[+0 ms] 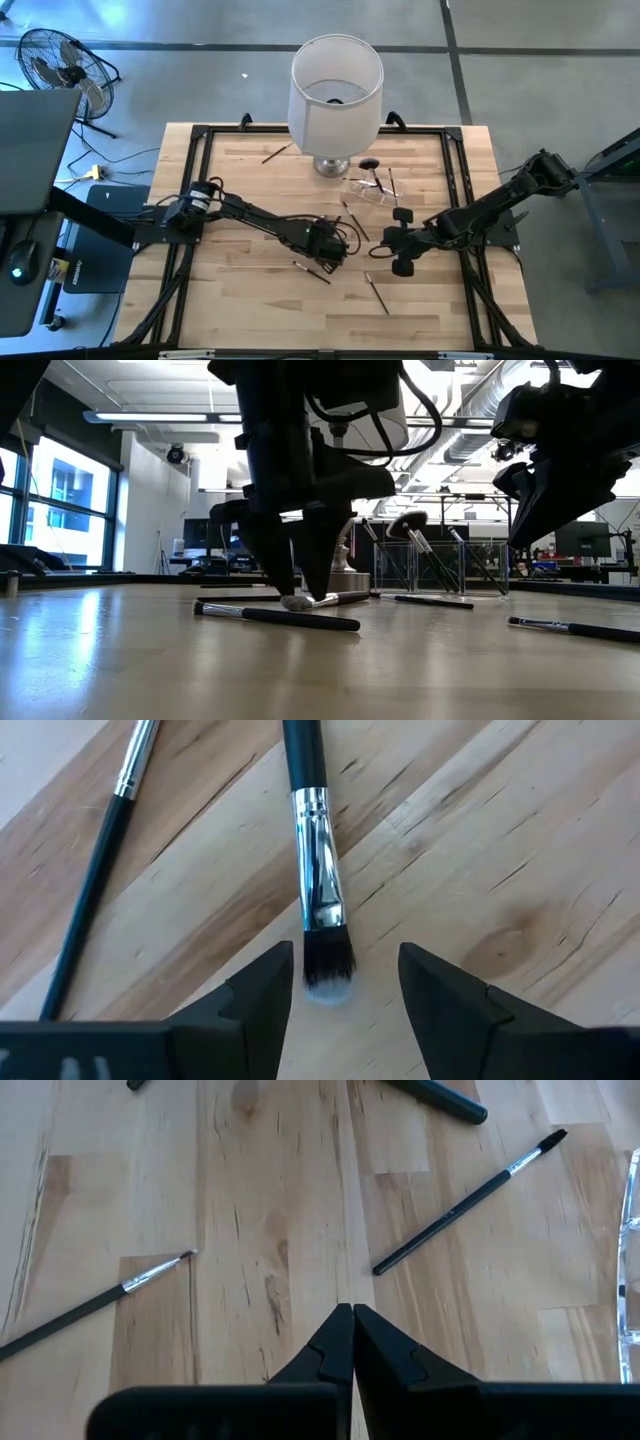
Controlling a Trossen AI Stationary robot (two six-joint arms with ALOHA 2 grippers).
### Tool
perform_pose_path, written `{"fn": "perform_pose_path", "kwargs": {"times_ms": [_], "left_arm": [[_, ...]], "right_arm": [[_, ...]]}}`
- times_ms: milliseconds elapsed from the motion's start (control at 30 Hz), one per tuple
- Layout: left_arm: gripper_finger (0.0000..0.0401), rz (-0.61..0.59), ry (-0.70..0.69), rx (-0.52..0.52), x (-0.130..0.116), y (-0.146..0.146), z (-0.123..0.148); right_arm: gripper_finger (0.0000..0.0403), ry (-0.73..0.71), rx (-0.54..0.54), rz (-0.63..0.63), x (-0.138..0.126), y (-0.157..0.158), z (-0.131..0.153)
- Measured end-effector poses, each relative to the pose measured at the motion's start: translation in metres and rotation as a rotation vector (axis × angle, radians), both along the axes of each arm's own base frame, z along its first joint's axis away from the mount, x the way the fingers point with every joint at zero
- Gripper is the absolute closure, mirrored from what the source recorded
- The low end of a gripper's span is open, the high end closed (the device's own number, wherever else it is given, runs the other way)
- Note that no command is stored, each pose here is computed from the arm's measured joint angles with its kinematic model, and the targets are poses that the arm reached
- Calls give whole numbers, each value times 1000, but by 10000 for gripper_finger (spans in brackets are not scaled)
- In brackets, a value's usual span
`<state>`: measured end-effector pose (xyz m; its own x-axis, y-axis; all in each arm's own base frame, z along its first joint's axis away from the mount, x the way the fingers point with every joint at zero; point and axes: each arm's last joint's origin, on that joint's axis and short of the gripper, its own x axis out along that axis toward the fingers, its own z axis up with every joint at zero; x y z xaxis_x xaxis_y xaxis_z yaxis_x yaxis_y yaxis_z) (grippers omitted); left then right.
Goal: Put items in baskets/containers
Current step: Put the foundation brush into the transparent organizer
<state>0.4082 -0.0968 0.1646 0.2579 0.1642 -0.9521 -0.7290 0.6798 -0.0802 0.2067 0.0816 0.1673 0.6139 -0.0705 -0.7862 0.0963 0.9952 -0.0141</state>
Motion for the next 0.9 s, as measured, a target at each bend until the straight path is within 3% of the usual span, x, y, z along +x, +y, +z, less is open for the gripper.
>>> {"fn": "perform_pose_path", "kwargs": {"times_ms": [233, 433, 700, 900], "left_arm": [[301, -4, 17, -35, 4, 0, -11], [387, -56, 58, -131, 4, 0, -15], [397, -155, 46, -185, -1, -4, 0], [399, -243, 11, -310, -2, -1, 21]], "right_arm": [[398, -2, -2, -2, 0, 0, 0], [401, -8, -2, 0, 1, 0, 0], [392, -16, -79, 69, 1, 0, 1], [367, -44, -332, 226, 4, -1, 4]]}}
